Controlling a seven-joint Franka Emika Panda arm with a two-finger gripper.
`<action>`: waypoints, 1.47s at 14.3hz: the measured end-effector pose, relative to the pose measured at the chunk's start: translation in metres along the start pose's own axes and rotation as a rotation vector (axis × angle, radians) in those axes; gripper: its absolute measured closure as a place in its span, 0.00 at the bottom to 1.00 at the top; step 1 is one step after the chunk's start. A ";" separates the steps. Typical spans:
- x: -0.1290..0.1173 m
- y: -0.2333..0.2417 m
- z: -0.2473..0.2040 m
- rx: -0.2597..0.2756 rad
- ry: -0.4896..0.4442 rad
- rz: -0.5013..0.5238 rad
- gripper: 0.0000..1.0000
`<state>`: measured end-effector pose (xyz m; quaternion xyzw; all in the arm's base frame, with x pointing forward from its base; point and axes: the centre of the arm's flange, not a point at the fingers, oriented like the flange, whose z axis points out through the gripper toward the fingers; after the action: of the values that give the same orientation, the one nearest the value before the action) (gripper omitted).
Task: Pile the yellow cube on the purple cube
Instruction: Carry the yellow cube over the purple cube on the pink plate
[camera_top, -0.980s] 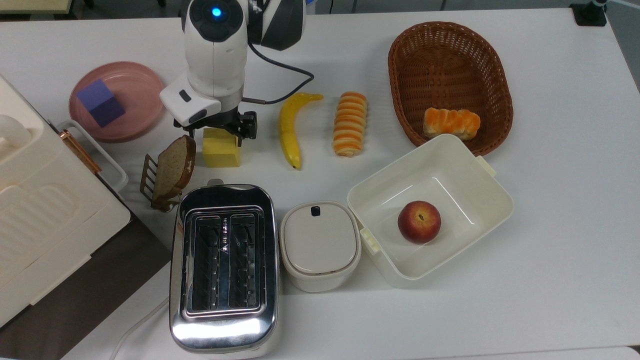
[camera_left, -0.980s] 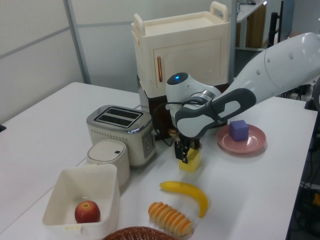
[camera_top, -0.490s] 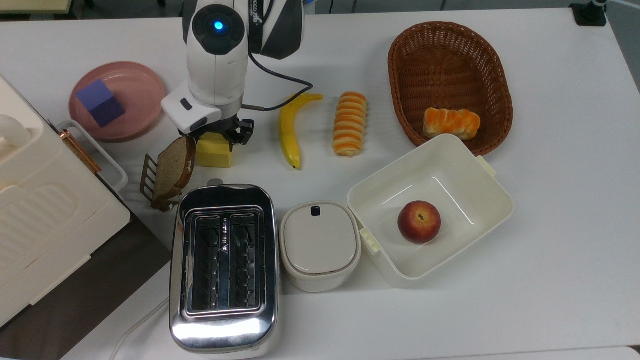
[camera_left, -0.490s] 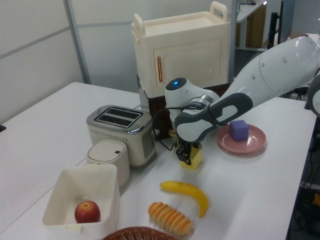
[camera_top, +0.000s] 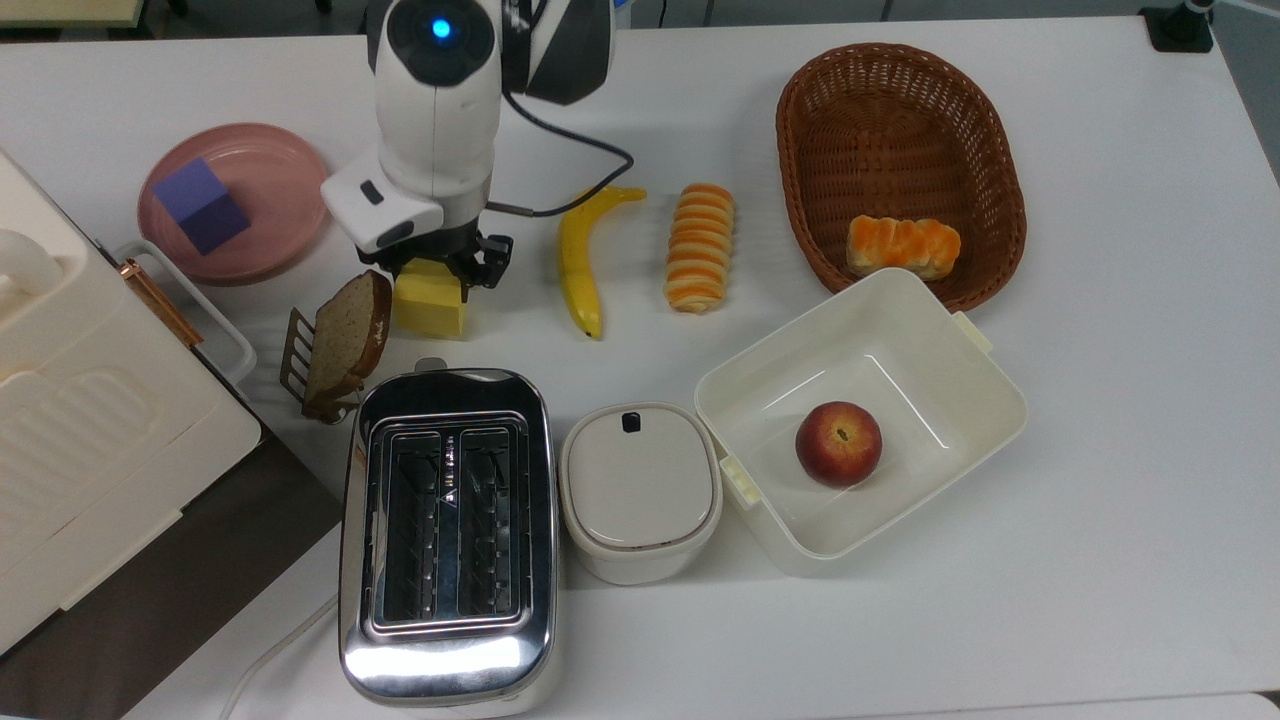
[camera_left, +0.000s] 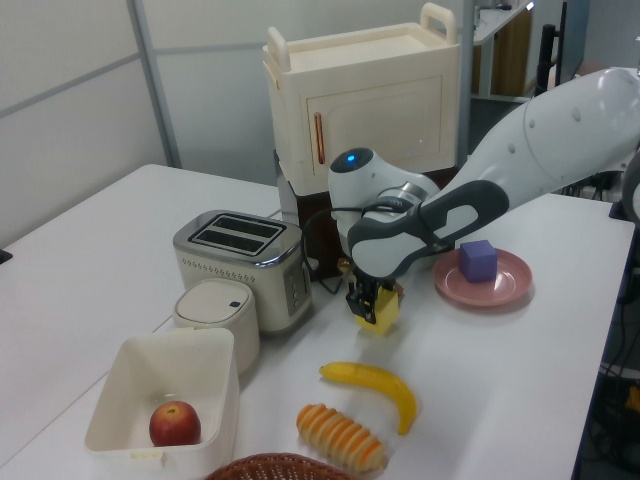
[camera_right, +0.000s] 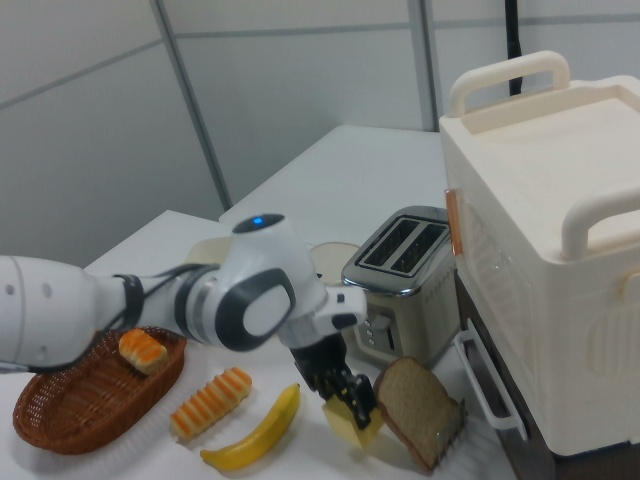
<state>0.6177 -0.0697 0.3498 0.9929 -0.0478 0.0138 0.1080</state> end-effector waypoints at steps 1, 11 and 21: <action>-0.002 0.001 -0.019 0.004 0.005 0.002 0.37; -0.042 0.089 -0.130 0.034 0.037 0.152 0.37; -0.081 0.234 -0.082 0.026 -0.041 0.419 0.37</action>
<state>0.5128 -0.2719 0.4766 0.9626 -0.2553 0.0163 0.0891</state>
